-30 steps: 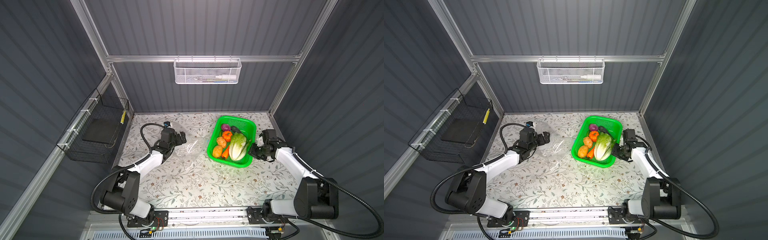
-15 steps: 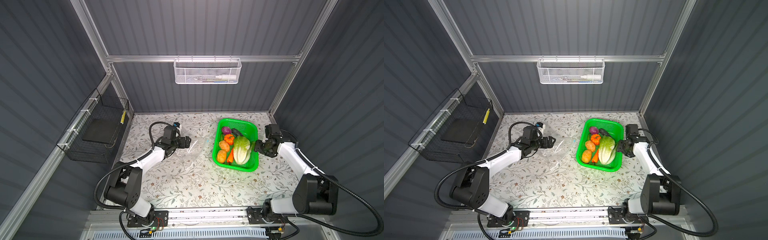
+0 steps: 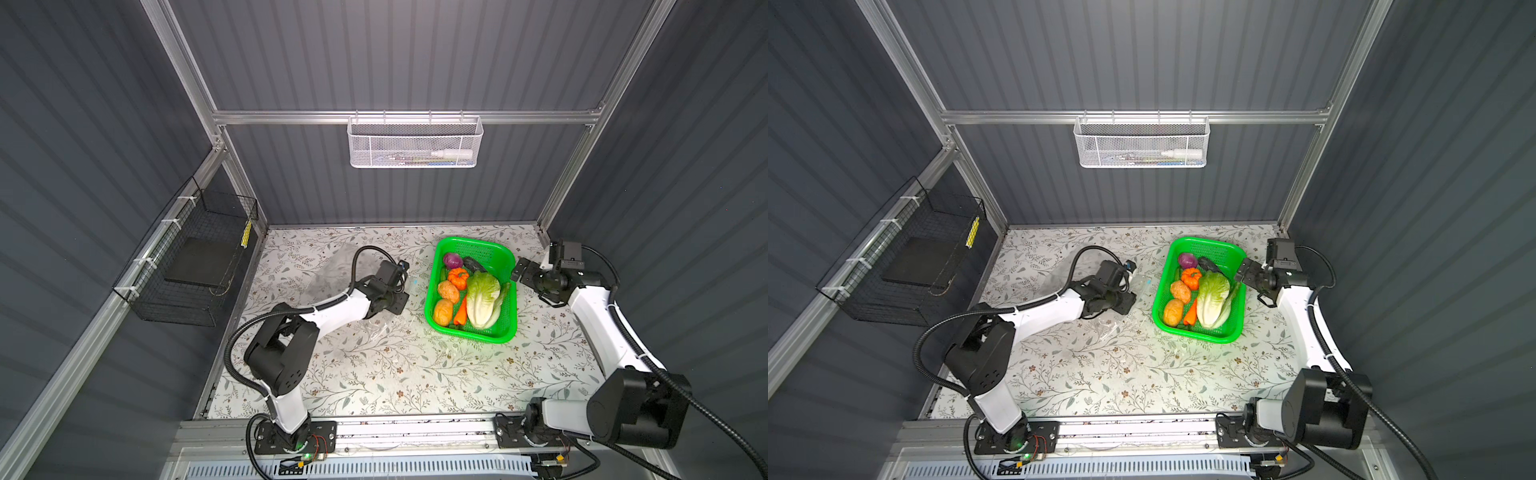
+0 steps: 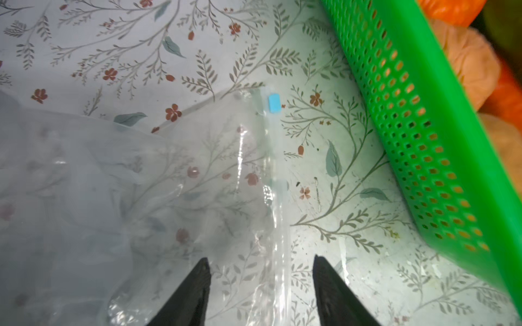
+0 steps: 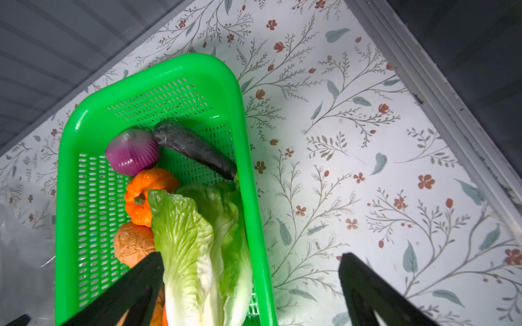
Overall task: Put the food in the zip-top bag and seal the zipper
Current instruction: 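Grasp the bag's zipper edge with the left gripper while the right gripper releases the basket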
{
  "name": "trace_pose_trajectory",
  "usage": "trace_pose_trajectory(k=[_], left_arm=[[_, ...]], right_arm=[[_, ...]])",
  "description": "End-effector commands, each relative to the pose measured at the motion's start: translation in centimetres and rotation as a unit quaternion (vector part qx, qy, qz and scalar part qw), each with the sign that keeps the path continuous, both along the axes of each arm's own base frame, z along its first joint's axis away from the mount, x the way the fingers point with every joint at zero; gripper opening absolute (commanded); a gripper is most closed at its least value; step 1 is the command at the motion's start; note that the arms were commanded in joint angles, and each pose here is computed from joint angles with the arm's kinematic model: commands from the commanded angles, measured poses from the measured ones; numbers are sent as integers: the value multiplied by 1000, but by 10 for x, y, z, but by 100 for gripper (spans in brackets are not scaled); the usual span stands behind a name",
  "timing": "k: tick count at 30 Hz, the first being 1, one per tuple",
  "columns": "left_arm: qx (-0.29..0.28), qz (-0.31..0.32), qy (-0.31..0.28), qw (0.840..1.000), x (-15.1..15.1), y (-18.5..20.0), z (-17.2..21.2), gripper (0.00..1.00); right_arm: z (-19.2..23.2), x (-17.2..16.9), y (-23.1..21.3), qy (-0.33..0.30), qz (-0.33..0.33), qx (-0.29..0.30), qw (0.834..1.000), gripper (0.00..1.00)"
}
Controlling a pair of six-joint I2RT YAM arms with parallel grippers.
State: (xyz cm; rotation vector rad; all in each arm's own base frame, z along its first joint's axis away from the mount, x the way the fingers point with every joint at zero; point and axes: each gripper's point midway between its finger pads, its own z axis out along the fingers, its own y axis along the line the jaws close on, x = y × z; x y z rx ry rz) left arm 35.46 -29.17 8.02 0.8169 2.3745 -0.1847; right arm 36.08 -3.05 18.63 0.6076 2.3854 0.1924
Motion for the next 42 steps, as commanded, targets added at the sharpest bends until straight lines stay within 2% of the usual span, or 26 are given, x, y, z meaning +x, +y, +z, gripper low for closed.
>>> trace_pose_trajectory(k=[1,6,15,18,22,25,32,37,40,42], left_arm=[[86,-16,-12,996,-4,3,-14,55],[106,-15,-4,994,-4,-1,-30,52],[170,19,-20,985,7,18,-44,47],[170,18,-10,985,4,18,-51,37],[156,24,-10,987,3,16,-47,14],[136,31,-20,990,7,12,-33,0],[66,73,-50,994,25,14,18,0],[-3,110,-36,993,30,26,42,0],[-71,136,-20,988,33,33,59,0],[-118,151,-17,981,36,38,74,0]], right_arm=[[11,0,7,-29,1,22,999,99],[11,-3,10,-33,5,29,999,99],[6,-2,14,-28,8,42,999,99],[5,-1,16,-27,8,49,998,99],[8,-1,20,-30,19,51,998,99],[15,1,31,-41,43,43,997,99],[23,7,99,-41,145,35,988,99],[28,11,144,-59,187,97,976,96],[31,12,176,-70,222,128,964,94],[34,14,200,-78,243,153,955,88]])
